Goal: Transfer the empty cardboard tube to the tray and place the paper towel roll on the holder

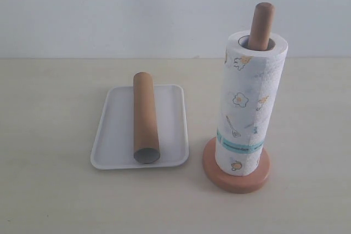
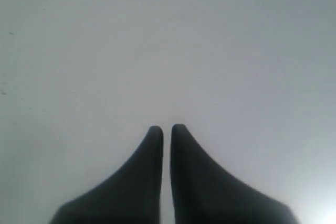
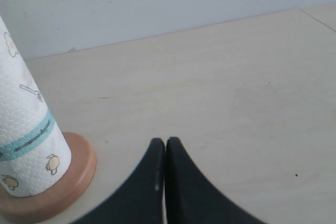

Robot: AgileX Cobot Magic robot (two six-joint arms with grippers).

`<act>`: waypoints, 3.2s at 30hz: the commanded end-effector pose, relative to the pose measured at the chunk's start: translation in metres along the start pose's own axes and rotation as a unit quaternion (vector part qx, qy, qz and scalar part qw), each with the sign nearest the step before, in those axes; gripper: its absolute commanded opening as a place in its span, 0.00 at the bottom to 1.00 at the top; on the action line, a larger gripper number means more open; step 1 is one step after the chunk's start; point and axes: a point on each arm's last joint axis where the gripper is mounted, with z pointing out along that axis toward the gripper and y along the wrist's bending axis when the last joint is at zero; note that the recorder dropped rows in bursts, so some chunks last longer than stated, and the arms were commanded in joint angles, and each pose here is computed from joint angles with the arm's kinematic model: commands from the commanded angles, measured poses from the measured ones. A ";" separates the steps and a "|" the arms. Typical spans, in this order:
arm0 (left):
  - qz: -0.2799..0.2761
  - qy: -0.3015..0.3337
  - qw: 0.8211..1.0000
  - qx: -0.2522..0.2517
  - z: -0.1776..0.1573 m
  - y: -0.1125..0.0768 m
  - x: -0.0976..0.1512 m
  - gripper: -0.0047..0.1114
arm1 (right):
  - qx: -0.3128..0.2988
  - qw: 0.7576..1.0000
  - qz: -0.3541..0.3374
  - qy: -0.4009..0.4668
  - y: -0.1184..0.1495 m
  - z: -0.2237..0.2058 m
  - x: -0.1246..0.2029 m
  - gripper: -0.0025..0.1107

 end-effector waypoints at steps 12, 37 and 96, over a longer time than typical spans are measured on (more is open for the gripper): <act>0.280 0.119 0.945 -0.124 -0.022 0.051 0.033 0.08 | 0.000 1.000 0.000 -0.009 0.000 0.000 -0.002 0.02; 0.374 0.302 0.838 -0.258 -0.045 0.083 0.049 0.08 | 0.001 1.000 0.000 -0.004 0.000 0.000 -0.001 0.02; 0.375 0.301 0.838 -0.257 -0.045 0.082 0.049 0.08 | 0.002 1.000 0.000 -0.003 0.000 0.000 0.000 0.02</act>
